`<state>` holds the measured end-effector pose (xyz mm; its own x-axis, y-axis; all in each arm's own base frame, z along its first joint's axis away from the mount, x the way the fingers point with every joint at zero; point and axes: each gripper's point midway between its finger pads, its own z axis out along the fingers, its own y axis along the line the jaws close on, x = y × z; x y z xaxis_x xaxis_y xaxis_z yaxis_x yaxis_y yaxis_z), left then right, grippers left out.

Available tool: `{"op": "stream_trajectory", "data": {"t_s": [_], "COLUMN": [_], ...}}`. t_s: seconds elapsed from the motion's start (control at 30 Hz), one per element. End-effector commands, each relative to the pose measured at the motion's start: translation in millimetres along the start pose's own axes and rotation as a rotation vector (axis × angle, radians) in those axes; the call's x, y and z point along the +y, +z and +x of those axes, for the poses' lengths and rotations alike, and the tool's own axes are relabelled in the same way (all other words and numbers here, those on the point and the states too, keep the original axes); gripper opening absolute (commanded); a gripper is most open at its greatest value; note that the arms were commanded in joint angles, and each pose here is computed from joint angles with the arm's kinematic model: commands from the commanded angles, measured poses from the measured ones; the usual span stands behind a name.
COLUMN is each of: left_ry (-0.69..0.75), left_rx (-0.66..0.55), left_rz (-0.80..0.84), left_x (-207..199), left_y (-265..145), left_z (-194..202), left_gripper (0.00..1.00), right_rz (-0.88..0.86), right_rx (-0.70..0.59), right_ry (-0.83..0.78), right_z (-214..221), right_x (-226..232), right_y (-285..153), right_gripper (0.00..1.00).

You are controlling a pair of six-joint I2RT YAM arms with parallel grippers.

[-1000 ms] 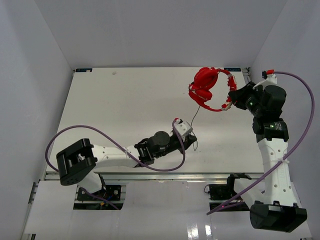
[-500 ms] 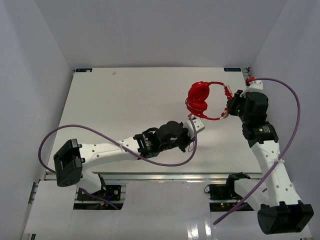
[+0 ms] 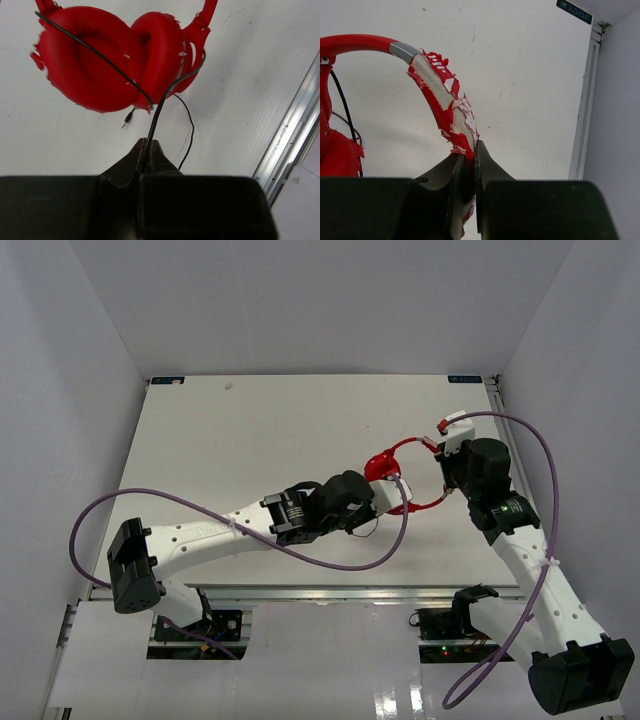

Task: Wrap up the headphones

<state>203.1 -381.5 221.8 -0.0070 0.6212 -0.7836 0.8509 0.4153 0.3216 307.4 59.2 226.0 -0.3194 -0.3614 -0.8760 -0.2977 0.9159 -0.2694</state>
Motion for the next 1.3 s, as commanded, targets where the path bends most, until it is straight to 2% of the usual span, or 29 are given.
{"op": "stream_trajectory", "data": {"t_s": [0.0,0.17,0.47,0.6,0.8,0.9,1.27], "left_ry": [0.139,0.21,0.288,0.264,0.206,0.136,-0.065], "left_rx": [0.075,0.084,-0.038,-0.106,-0.206,-0.295,-0.486], "left_rz": [-0.066,-0.126,-0.261,-0.284,-0.255,-0.264,-0.155], "left_x": [23.3,36.8,62.5,71.5,71.6,78.8,63.8], "left_y": [-9.4,-6.4,-15.3,-24.1,-32.1,-38.8,-33.4], "left_z": [3.8,-0.6,-20.5,-20.5,-7.4,-10.4,1.3], "left_gripper": [0.0,0.0,0.0,0.01,0.13,0.23,0.36], "right_rz": [-0.169,-0.316,-0.517,-0.587,-0.687,-0.73,-0.855], "right_rx": [-0.151,-0.149,-0.161,-0.165,-0.198,-0.202,-0.23], "right_ry": [-0.212,-0.291,-0.295,-0.281,-0.273,-0.258,-0.118], "right_z": [-40.5,-34.0,-22.8,-22.7,-34.5,-34.2,-57.2], "right_x": [21.3,46.3,80.6,91.4,103.5,108.8,119.4], "right_y": [-13.9,-21.6,-39.7,-48.9,-66.9,-74.3,-94.3], "right_gripper": [0.08,0.08,0.08,0.08,0.08,0.08,0.08]}}
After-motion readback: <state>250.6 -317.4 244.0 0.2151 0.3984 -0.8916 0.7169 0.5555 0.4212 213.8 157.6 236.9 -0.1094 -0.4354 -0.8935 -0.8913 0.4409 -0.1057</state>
